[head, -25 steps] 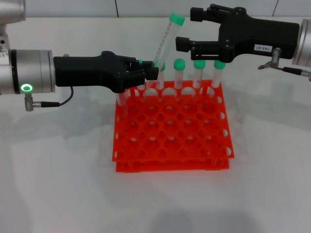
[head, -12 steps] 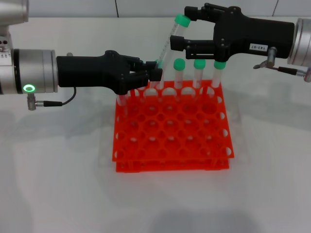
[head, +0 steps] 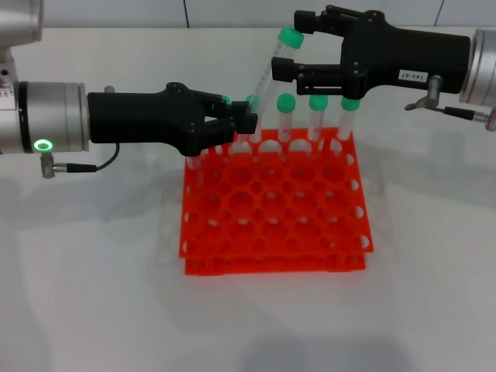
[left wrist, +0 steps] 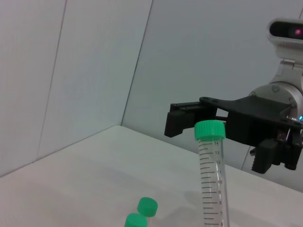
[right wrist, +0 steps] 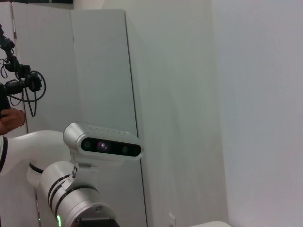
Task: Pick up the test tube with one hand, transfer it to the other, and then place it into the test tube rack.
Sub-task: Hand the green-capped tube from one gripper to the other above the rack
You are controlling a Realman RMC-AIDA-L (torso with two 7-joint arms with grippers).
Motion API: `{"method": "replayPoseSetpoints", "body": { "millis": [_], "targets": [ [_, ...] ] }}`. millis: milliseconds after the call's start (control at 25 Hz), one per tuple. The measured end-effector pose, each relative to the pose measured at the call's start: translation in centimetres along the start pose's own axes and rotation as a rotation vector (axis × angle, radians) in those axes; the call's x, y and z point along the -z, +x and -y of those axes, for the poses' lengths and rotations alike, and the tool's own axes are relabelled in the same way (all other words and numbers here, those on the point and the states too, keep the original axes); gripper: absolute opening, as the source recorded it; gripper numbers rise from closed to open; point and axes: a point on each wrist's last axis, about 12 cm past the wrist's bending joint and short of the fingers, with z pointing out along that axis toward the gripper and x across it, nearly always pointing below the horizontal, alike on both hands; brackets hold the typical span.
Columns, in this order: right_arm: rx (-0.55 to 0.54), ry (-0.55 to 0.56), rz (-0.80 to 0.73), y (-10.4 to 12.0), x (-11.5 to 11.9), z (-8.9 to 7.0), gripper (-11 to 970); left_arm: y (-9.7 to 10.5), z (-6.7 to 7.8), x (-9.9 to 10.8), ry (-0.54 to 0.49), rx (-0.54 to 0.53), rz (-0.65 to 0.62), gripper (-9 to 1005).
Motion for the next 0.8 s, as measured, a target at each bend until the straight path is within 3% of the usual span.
{"method": "replayPoseSetpoints", "body": {
  "millis": [600, 800],
  "targets": [
    [-0.007, 0.003, 0.007, 0.01, 0.04, 0.06, 848, -0.22, -0.09, 0.24, -0.004, -0.009, 0.002, 105],
    [-0.007, -0.001, 0.008, -0.02, -0.05, 0.02, 748, -0.28, -0.11, 0.22, -0.003, -0.01, 0.002, 103]
  ]
}}
